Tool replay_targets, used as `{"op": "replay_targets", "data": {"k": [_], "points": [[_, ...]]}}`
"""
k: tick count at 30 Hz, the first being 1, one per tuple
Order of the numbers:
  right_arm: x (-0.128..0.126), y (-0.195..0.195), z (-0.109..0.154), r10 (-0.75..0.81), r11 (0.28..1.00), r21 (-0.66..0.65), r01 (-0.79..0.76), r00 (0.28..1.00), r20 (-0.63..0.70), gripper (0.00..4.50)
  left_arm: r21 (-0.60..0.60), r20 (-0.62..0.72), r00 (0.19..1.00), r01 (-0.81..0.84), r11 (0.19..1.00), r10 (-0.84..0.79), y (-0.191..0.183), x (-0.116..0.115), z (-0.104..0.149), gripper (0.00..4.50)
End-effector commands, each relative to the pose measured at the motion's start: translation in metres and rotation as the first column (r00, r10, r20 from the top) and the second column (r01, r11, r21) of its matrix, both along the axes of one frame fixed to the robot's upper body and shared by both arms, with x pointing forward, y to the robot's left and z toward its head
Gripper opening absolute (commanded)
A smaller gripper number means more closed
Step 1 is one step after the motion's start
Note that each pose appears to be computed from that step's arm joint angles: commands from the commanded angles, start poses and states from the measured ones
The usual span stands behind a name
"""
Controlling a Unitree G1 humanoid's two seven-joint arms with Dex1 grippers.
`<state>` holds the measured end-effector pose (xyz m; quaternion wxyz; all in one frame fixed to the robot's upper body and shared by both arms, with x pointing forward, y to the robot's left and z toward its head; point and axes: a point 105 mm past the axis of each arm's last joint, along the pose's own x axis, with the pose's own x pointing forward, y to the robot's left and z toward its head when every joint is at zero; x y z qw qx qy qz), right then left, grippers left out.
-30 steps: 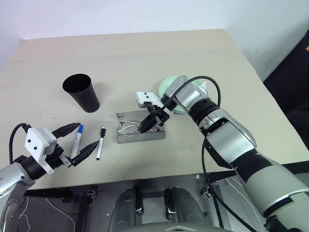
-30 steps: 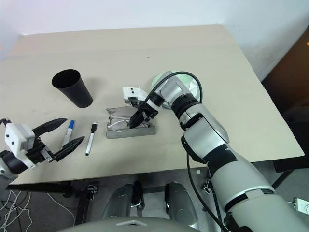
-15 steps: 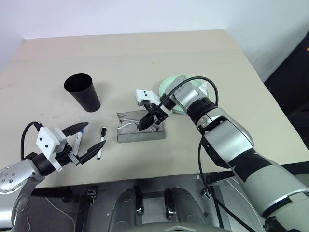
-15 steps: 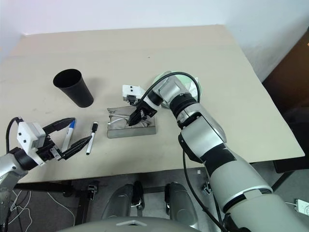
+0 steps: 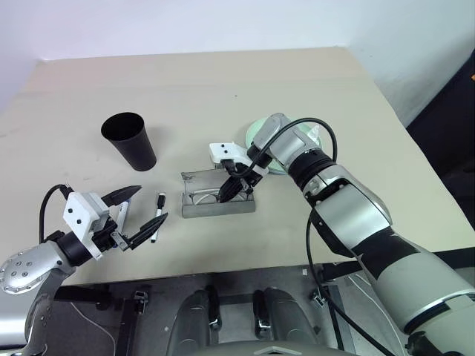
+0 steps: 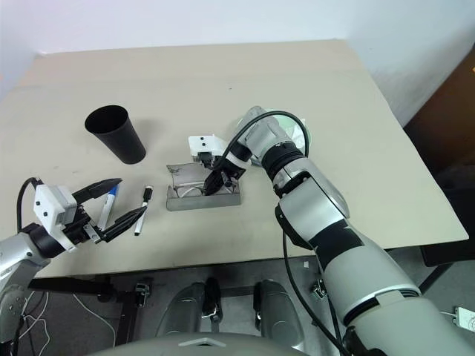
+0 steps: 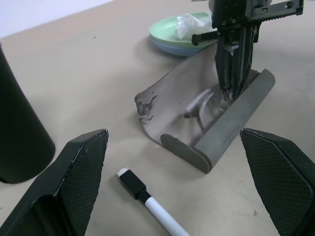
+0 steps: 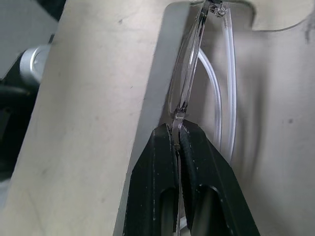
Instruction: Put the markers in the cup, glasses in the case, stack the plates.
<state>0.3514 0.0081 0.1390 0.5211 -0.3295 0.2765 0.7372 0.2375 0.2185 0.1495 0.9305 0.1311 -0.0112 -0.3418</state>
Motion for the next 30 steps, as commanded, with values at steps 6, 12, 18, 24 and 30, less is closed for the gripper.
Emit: {"op": "replay_targets", "data": {"k": [6, 12, 18, 24, 30], "points": [[-0.003, -0.008, -0.023, -0.015, 0.996, -0.088, 0.013, 1.0, -0.024, 0.57, -0.002, 0.025, 1.0, 0.003, 1.0, -0.003, -0.003, -0.001, 0.005, 4.5], [0.0, -0.007, -0.016, -0.035, 0.998, -0.062, 0.034, 0.999, -0.018, 2.38, -0.001, 0.023, 1.0, 0.007, 1.0, -0.007, -0.004, 0.0, 0.003, 4.5], [0.003, -0.003, -0.002, -0.052, 0.998, -0.021, 0.052, 0.999, -0.007, 4.21, -0.001, 0.019, 1.0, 0.008, 1.0, -0.008, -0.003, 0.001, 0.002, 4.5], [0.009, 0.0, 0.011, -0.085, 0.996, 0.033, 0.084, 0.996, 0.021, 4.21, 0.001, 0.019, 1.0, 0.025, 1.0, -0.025, -0.006, 0.006, 0.003, 4.5], [0.013, 0.002, 0.026, -0.101, 0.988, 0.121, 0.097, 0.995, 0.027, 4.21, 0.006, 0.019, 0.999, 0.04, 0.999, -0.04, -0.007, 0.009, 0.003, 4.5]]}}
